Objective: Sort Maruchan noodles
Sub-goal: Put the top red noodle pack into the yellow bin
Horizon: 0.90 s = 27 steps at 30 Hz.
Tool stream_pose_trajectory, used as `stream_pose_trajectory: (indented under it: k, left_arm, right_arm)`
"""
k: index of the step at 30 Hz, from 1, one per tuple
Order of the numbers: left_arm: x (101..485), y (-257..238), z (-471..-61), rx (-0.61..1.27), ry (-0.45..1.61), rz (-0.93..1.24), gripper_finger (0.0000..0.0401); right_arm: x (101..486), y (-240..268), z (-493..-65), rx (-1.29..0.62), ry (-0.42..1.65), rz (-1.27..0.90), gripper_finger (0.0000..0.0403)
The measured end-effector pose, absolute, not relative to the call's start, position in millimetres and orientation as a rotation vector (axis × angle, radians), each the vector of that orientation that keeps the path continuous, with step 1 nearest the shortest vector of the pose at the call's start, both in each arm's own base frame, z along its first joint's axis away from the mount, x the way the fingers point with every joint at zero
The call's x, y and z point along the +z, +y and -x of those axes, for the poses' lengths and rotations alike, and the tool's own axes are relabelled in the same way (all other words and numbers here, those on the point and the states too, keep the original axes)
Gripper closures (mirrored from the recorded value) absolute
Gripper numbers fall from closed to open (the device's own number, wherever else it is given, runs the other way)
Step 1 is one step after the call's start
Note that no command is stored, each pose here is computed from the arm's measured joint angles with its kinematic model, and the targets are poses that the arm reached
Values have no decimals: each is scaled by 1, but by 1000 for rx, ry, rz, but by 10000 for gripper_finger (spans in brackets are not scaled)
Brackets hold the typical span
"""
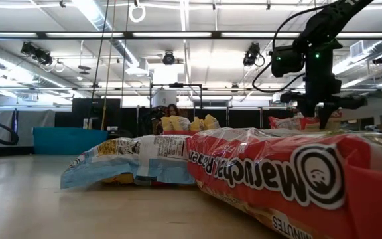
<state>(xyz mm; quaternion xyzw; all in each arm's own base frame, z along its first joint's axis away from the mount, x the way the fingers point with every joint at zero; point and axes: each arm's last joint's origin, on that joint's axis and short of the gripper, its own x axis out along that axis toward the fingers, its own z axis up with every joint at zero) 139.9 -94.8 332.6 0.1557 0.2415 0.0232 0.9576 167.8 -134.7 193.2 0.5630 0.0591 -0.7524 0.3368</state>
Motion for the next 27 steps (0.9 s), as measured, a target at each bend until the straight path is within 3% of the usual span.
stream_pose_trajectory:
  k: [8, 20, 27]
  left_arm:
    - [333, -95, -140, 40, 489, -341, 193]
    - [333, -95, -140, 40, 490, -340, 193]
    - [333, -95, -140, 42, 483, -330, 193]
  right_arm:
    - [193, -135, -168, -1924, 241, -1405, 280]
    - [211, -139, -169, -1825, 92, -1304, 169]
    - [224, -141, -165, -1760, 112, -1137, 158]
